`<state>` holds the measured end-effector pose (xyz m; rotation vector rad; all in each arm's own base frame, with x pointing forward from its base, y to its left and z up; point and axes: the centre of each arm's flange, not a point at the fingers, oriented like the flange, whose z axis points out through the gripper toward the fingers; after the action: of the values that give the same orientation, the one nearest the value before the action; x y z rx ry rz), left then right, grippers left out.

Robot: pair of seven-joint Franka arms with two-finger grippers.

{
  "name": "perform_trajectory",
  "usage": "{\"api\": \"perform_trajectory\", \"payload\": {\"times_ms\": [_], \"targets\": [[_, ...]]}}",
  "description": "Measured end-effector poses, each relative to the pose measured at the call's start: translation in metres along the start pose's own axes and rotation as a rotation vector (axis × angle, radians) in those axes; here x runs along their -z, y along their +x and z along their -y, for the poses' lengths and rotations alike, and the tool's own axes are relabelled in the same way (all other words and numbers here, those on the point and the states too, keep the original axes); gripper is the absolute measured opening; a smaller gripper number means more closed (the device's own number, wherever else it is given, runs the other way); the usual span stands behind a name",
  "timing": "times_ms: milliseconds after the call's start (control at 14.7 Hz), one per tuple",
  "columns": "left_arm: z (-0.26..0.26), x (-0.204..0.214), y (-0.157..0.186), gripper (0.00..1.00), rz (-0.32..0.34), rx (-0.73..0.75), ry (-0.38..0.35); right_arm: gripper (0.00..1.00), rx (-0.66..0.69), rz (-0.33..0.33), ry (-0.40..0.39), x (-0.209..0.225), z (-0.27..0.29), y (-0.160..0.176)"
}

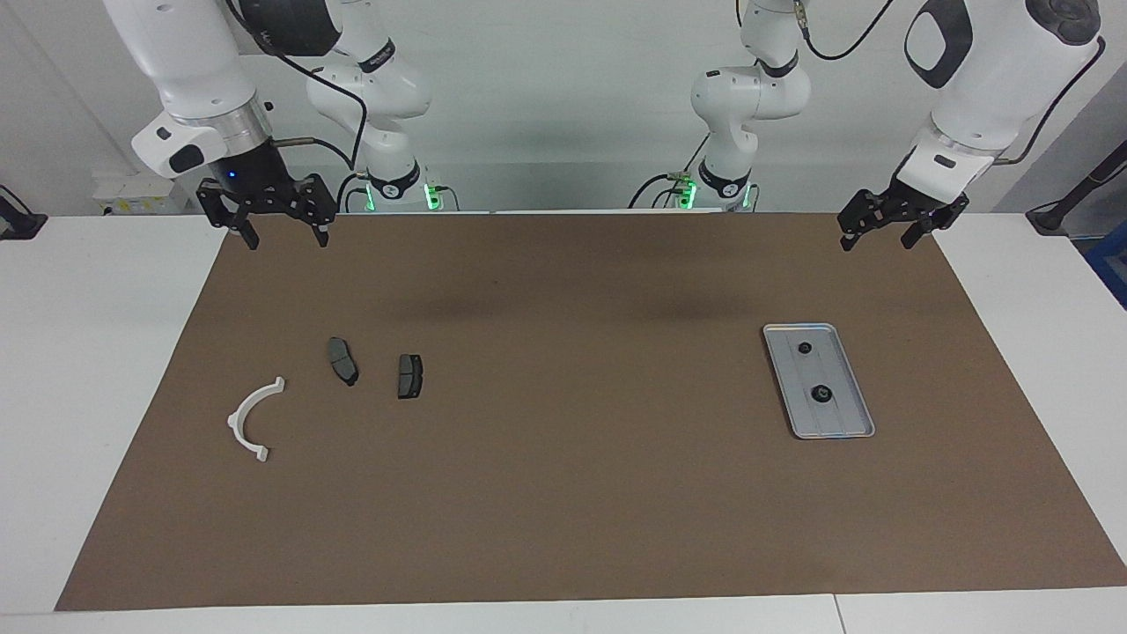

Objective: Place bearing gear from tray to pile

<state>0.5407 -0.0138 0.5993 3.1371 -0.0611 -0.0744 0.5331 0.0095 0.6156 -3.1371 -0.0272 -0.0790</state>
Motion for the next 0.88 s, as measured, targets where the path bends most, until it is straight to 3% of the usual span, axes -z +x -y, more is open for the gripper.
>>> {"api": "perform_trajectory", "payload": {"times_ms": [543,679,883], "targets": [[0.002,-0.004,0.005,1.0,-0.024,0.004,0.0,1.0,0.0,0.0,0.0,0.0,0.0,0.0],[0.011,-0.011,0.005,1.0,-0.019,0.021,-0.001,1.0,0.0,0.0,0.0,0.0,0.0,0.0],[0.019,-0.039,0.012,1.0,-0.062,0.034,-0.001,1.0,0.0,0.0,0.0,0.0,0.0,0.0]]}}
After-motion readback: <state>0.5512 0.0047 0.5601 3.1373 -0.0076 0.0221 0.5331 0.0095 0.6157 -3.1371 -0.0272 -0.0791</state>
